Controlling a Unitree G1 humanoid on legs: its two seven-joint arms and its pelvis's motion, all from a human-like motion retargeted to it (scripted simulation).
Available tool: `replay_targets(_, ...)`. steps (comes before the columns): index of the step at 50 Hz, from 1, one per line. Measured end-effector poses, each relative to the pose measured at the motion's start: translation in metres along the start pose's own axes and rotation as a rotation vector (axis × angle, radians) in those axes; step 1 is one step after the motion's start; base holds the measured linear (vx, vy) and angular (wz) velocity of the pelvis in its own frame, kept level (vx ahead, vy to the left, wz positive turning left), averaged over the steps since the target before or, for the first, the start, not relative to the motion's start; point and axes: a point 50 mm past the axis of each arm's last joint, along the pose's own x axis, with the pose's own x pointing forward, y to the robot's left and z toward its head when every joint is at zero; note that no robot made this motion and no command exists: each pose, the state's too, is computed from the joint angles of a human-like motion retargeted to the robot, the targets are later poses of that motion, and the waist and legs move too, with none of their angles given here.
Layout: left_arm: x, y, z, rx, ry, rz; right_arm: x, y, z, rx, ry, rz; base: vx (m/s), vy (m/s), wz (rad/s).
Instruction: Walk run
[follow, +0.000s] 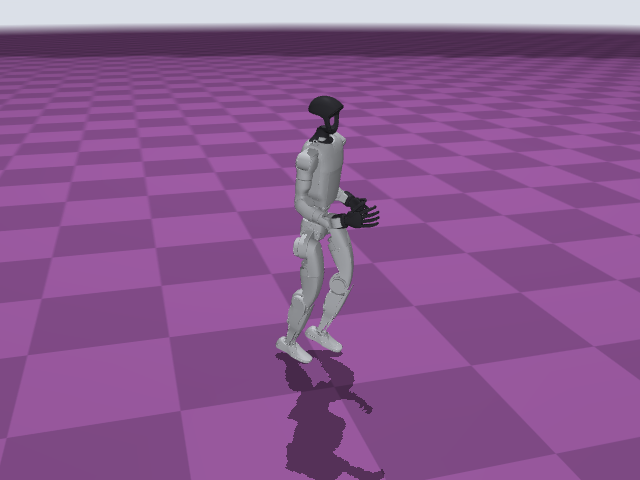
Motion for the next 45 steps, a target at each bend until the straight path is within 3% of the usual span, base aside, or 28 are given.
replay_targets(9, 0.027, -0.004, 0.016, -0.017, -0.045, -0.093, -0.027, 0.006, -0.019, -0.039, 0.153, 0.126, 1.34, -0.38, -1.41)
replay_targets(16, 0.082, 0.006, 0.057, 0.014, -0.176, -0.219, -0.125, 0.006, -0.068, 0.086, 0.557, 0.123, 1.43, -0.28, -0.19)
replay_targets(25, 0.105, 0.006, 0.091, 0.053, -0.301, -0.231, -0.2, -0.013, -0.058, 0.135, 0.719, 0.005, 1.1, -0.44, 0.33)
replay_targets(35, 0.075, 0.023, 0.075, 0.135, -0.202, -0.255, -0.123, 0.0, -0.051, 0.038, 0.46, -0.224, 1.29, -0.55, -0.68)
replay_targets(45, 0.014, -0.006, 0.001, -0.064, -0.029, -0.05, -0.022, -0.004, -0.005, 0.077, 0.026, -0.154, 1.13, -0.31, -1.27)
